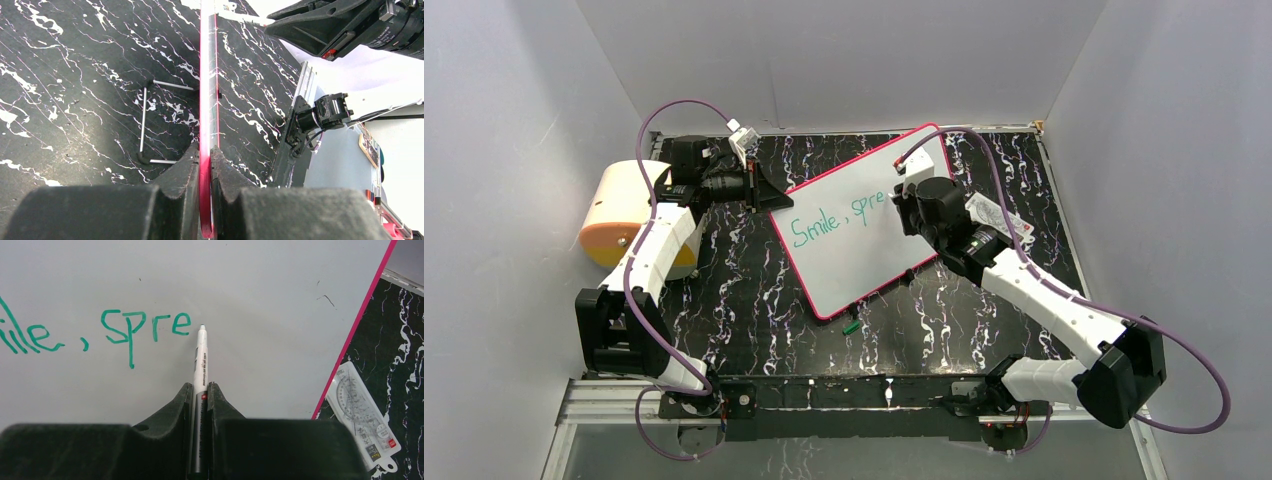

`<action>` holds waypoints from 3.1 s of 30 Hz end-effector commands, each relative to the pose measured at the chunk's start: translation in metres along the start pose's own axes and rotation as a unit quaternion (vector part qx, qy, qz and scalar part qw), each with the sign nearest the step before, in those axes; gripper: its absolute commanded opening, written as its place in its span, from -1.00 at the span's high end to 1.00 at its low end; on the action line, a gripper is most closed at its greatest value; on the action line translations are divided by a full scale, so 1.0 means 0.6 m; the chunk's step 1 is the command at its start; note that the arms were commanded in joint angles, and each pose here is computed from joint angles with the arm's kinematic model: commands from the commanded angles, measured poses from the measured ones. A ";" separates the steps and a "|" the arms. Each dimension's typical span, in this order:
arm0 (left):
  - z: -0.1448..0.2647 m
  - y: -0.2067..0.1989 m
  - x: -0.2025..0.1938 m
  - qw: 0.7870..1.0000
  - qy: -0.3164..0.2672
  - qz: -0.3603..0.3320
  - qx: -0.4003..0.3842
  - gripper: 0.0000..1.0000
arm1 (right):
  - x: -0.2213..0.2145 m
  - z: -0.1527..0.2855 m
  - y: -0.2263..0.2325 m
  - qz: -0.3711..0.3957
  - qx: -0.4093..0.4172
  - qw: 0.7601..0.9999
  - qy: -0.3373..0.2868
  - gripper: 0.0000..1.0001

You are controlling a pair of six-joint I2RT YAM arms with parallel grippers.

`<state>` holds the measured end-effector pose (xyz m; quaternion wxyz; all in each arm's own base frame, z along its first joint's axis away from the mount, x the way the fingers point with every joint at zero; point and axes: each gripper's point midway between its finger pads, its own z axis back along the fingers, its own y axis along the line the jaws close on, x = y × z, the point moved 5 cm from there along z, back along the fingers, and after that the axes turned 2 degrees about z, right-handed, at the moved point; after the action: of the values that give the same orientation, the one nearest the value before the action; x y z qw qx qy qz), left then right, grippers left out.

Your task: Write a sentence on the whiteboard

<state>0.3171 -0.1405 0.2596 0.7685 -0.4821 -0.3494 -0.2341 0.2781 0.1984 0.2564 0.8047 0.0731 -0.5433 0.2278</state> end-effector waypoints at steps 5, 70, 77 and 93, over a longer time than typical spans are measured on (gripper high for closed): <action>-0.010 0.023 -0.039 0.999 0.031 0.023 0.020 1.00 | 0.041 -0.002 -0.012 -0.008 -0.008 0.999 -0.049 1.00; -0.011 0.023 -0.040 0.999 0.032 0.039 0.020 1.00 | -0.006 -0.001 -0.017 0.026 0.004 1.000 0.003 1.00; -0.011 0.022 -0.039 0.999 0.031 0.038 0.020 1.00 | 0.007 -0.006 -0.021 0.018 -0.009 1.000 -0.021 1.00; -0.011 0.022 -0.040 0.999 0.032 0.039 0.019 1.00 | 0.041 -0.011 -0.021 0.014 -0.010 0.998 -0.055 1.00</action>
<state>0.3176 -0.1408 0.2598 0.7696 -0.4841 -0.3474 -0.2294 0.2880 0.1945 0.2515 0.7981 0.0650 -0.5468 0.2445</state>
